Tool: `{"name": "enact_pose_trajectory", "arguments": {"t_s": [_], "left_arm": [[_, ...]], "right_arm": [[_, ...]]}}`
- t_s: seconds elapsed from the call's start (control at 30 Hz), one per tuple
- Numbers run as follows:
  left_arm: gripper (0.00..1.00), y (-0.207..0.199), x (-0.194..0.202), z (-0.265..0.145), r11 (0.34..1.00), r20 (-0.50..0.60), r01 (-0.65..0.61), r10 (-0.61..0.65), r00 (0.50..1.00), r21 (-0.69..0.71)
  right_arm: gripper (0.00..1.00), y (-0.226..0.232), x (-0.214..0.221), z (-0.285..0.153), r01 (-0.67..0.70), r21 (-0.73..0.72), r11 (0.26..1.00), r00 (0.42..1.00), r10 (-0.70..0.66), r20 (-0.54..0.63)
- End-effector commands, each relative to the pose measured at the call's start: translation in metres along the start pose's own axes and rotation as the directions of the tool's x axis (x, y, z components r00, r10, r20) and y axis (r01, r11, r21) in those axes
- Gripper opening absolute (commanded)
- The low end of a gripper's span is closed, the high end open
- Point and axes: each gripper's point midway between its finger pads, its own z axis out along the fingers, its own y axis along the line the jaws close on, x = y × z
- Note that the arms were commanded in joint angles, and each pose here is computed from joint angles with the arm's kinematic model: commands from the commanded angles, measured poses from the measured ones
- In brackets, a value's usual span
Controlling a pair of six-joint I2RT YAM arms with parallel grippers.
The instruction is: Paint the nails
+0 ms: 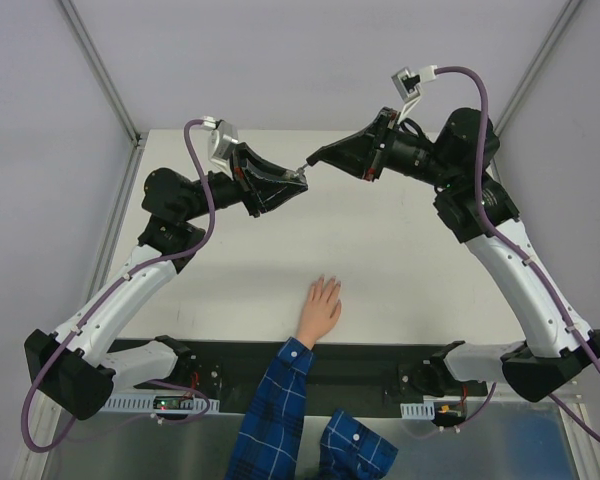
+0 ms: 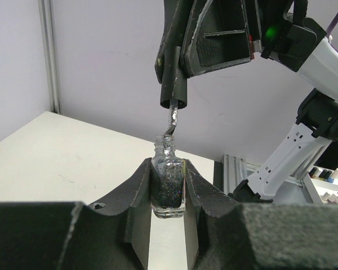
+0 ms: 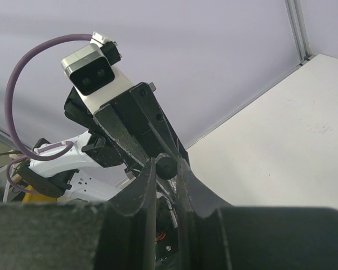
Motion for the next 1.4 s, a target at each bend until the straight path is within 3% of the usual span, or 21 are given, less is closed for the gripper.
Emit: {"name": "enact_pose_trajectory", "arguments": {"t_s": [0.0, 0.57, 0.87, 1.0, 1.23, 1.37], "left_arm": [[0.0, -0.01, -0.015, -0.002, 0.998, 0.046, -0.062, 0.061, 0.997, 0.014], [0.0, -0.011, -0.016, -0.004, 0.998, 0.05, -0.067, 0.067, 0.996, 0.006], [0.0, -0.004, -0.024, -0.015, 0.99, 0.066, -0.115, 0.12, 0.991, -0.081], [0.0, -0.008, -0.039, -0.024, 0.985, 0.115, -0.134, 0.146, 0.983, -0.112], [0.0, -0.034, -0.085, -0.019, 0.988, 0.221, -0.153, 0.155, 0.963, -0.024], [0.0, -0.042, -0.096, -0.018, 0.986, 0.264, -0.167, 0.157, 0.952, 0.015]], "right_arm": [[0.0, 0.024, -0.02, -0.011, 0.053, -0.051, 0.997, 0.996, -0.049, 0.074], [0.0, 0.017, -0.023, -0.016, 0.048, -0.014, 0.999, 0.994, -0.047, 0.095], [0.0, -0.013, -0.019, -0.042, 0.083, 0.137, 0.987, 0.992, -0.094, 0.079], [0.01, -0.046, 0.019, -0.056, 0.134, 0.238, 0.962, 0.991, -0.132, -0.026], [0.01, -0.127, 0.124, -0.073, 0.113, 0.384, 0.916, 0.97, -0.018, -0.244], [0.0, -0.158, 0.169, -0.075, 0.119, 0.41, 0.904, 0.954, 0.011, -0.3]]}}
